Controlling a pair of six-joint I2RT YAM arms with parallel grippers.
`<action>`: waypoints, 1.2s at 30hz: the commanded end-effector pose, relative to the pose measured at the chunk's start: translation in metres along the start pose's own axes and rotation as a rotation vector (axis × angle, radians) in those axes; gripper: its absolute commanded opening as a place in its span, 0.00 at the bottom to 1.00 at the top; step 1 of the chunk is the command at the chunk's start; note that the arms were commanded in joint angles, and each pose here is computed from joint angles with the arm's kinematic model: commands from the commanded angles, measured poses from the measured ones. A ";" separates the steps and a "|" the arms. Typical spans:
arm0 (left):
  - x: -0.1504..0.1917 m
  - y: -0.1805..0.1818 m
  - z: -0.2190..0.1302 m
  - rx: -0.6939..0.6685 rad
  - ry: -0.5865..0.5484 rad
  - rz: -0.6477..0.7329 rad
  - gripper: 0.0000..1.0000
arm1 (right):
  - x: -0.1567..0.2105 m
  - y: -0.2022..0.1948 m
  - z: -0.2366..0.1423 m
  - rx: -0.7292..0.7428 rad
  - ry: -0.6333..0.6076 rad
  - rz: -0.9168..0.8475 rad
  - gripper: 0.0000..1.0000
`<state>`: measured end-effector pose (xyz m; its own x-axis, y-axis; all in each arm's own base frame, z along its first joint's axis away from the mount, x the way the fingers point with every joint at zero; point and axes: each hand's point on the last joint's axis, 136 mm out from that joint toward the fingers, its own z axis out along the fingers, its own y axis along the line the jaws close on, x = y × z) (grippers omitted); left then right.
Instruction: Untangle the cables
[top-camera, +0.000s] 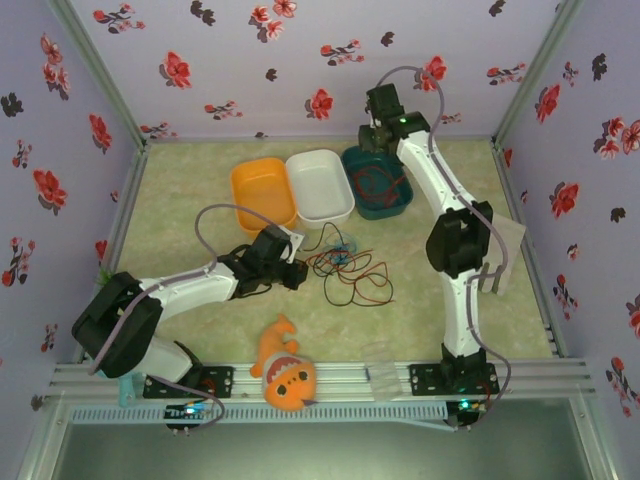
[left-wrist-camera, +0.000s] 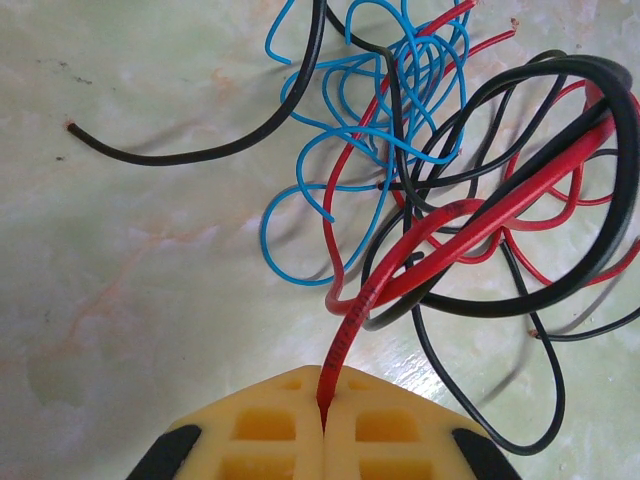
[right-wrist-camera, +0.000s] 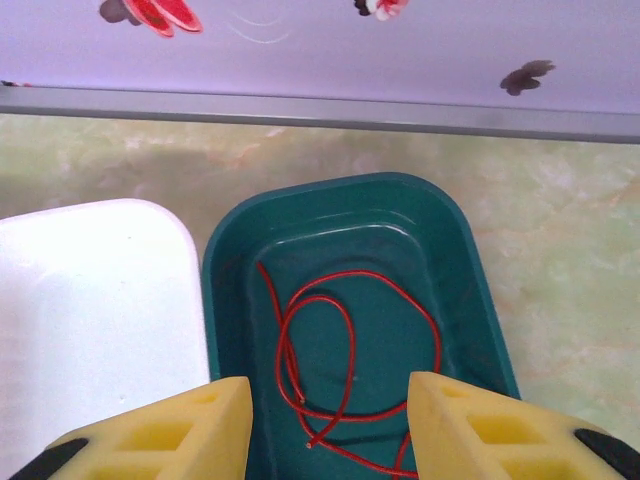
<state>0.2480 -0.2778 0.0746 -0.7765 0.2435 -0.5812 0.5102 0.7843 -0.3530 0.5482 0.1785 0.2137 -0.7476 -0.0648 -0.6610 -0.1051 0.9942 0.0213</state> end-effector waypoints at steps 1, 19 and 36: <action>-0.010 -0.007 -0.002 0.025 -0.019 0.021 0.00 | 0.004 -0.018 -0.004 0.086 0.003 0.032 0.45; -0.009 -0.007 -0.003 0.023 -0.019 0.017 0.00 | 0.102 -0.089 -0.044 0.356 0.174 0.263 0.33; -0.005 -0.005 -0.001 0.016 -0.008 0.013 0.00 | 0.169 -0.074 -0.030 -0.093 0.053 0.680 0.29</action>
<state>0.2480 -0.2778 0.0746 -0.7765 0.2435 -0.5812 0.5102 0.7843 -0.3530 0.3929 0.0791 0.1114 -0.7502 0.4933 -0.4403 0.3881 0.8676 0.3109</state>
